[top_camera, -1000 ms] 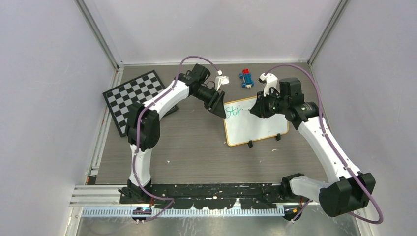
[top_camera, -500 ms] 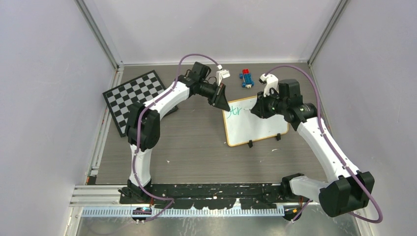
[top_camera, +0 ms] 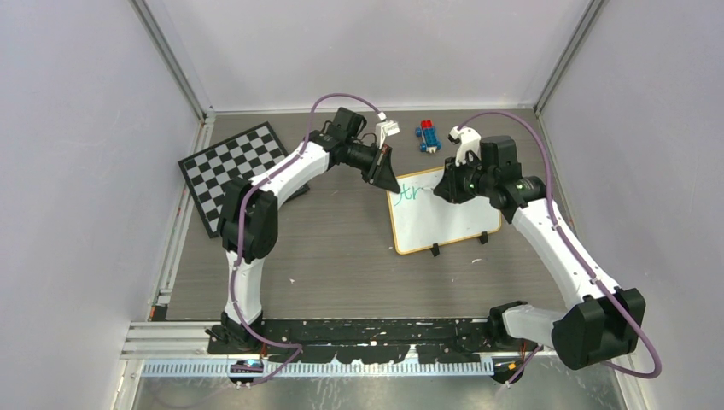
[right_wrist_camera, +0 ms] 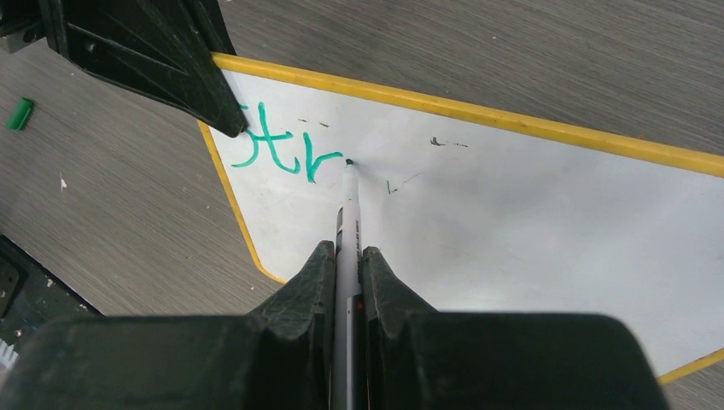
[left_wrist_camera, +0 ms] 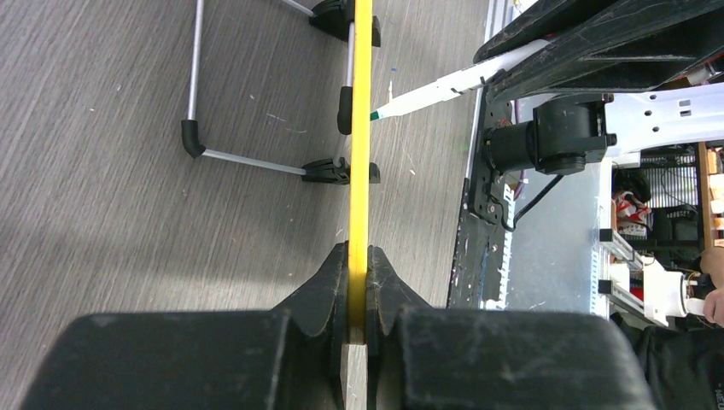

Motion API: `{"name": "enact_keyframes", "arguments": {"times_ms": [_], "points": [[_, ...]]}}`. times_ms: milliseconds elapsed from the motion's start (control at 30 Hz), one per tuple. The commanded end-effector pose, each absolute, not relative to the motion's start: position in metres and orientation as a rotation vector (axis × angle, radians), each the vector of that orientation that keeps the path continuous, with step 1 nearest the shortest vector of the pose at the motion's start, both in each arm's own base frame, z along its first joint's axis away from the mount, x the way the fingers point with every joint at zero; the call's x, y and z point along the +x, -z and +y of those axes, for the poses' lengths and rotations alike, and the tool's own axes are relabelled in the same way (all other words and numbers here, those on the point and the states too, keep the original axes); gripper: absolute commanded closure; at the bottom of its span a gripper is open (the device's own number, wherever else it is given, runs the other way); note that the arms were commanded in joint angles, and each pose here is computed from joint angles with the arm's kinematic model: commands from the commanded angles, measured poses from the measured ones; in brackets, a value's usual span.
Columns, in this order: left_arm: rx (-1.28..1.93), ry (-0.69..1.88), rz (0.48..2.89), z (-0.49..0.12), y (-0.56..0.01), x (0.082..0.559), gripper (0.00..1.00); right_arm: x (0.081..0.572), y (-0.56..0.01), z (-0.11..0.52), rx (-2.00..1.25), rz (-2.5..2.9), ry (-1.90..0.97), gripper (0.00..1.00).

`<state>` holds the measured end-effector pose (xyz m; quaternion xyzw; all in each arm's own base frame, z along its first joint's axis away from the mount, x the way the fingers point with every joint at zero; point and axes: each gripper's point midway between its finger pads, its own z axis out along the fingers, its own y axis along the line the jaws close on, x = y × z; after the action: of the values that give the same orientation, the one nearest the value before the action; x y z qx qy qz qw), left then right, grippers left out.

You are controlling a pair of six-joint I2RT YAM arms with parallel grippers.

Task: Write a sentence on the whiteboard

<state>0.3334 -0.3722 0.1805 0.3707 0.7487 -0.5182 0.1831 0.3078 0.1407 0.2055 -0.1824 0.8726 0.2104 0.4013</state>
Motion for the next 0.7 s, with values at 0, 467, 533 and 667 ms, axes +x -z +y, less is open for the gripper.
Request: {"name": "enact_keyframes", "arguments": {"times_ms": [0, 467, 533, 667], "points": [[1.07, 1.466, 2.048, -0.374, -0.196, 0.332, 1.0, 0.321, -0.228, 0.143, -0.446, 2.132, -0.523, 1.0], [1.076, 1.458, 2.059, -0.373, -0.192, 0.332, 1.0, 0.311, -0.206, 0.143, -0.507, 2.202, -0.494, 1.0], [1.078, 1.457, 2.059, -0.373, -0.192, 0.332, 1.0, 0.309, -0.205, 0.139, -0.512, 2.208, -0.471, 1.0], [1.079, 1.457, 2.059, -0.373, -0.192, 0.332, 1.0, 0.309, -0.206, 0.133, -0.506, 2.207, -0.427, 1.0]]}}
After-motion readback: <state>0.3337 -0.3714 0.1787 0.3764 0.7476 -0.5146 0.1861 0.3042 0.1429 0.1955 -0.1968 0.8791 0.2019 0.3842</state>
